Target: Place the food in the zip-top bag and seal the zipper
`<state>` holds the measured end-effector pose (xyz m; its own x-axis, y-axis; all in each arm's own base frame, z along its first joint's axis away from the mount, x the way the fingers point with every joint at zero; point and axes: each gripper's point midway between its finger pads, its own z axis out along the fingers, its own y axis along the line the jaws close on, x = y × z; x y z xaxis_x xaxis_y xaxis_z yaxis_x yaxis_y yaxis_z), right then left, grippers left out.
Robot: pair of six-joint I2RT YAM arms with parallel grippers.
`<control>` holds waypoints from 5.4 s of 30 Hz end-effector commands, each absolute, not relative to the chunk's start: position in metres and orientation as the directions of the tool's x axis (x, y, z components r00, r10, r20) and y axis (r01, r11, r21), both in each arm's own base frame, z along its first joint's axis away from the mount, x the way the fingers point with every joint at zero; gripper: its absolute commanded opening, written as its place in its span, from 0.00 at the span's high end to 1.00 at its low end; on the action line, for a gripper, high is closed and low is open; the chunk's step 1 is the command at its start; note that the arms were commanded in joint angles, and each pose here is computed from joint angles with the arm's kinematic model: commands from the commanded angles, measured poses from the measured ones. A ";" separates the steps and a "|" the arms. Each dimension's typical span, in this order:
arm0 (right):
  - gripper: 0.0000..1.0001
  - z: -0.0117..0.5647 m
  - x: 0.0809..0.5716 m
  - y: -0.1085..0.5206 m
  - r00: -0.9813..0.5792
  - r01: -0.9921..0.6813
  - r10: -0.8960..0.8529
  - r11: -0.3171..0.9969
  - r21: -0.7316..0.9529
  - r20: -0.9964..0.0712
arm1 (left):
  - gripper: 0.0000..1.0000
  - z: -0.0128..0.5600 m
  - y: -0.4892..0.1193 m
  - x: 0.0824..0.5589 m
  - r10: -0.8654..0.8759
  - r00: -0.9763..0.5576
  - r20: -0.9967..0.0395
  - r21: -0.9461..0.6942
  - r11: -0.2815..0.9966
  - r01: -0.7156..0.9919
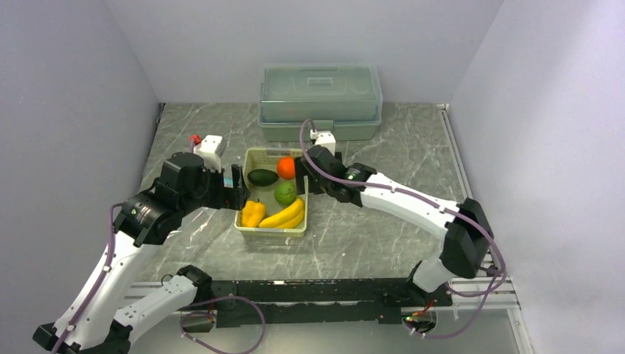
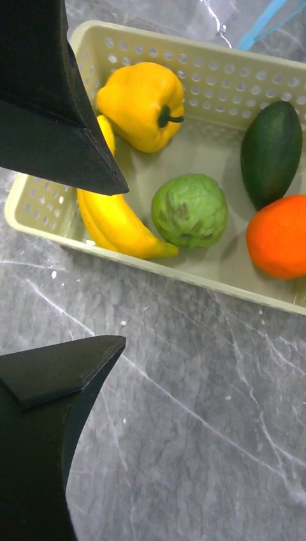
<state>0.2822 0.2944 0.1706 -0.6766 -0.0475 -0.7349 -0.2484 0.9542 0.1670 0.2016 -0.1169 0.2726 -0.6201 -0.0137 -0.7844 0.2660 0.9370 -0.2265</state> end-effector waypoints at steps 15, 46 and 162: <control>0.41 0.126 0.309 0.327 -0.743 -0.057 0.093 0.978 0.201 -0.663 | 0.00 0.264 -0.121 0.194 -0.067 -0.628 -0.775 -0.288 0.923 0.256; 1.00 0.093 0.312 0.307 -0.775 -0.006 0.070 0.993 0.118 -0.628 | 0.00 0.260 -0.117 0.188 -0.083 -0.624 -0.777 -0.296 0.923 0.247; 0.40 0.256 0.359 0.416 -0.691 -0.550 -0.019 0.662 0.509 -0.723 | 0.00 0.243 -0.124 0.187 -0.071 -0.574 -0.816 -0.303 0.898 0.320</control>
